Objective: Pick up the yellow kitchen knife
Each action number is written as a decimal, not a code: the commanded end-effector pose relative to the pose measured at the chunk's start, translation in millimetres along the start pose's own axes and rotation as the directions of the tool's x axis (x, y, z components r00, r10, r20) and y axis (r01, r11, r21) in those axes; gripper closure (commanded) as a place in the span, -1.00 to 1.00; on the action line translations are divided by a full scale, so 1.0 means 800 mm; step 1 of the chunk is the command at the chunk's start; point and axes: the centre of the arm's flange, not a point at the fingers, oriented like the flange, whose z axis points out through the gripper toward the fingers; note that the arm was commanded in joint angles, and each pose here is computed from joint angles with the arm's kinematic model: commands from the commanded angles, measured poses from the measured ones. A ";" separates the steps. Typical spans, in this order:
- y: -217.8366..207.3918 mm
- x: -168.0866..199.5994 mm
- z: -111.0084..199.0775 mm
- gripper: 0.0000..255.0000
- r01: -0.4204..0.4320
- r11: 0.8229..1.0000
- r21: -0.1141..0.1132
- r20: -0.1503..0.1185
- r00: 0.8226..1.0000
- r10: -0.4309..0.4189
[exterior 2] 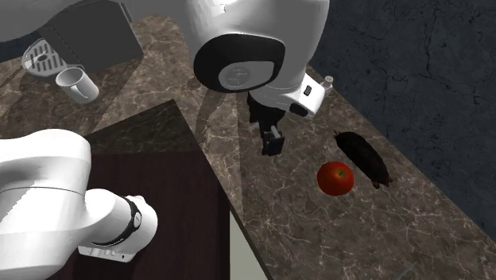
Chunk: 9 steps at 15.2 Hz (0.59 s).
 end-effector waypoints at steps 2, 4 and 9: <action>-0.027 0.029 0.025 -1.00 0.027 1.000 0.000 -0.011 1.000 -0.027; -0.045 0.049 0.042 -1.00 0.045 0.999 0.000 -0.017 0.999 -0.045; -0.091 0.100 0.085 -1.00 0.090 0.996 -0.002 -0.032 0.995 -0.090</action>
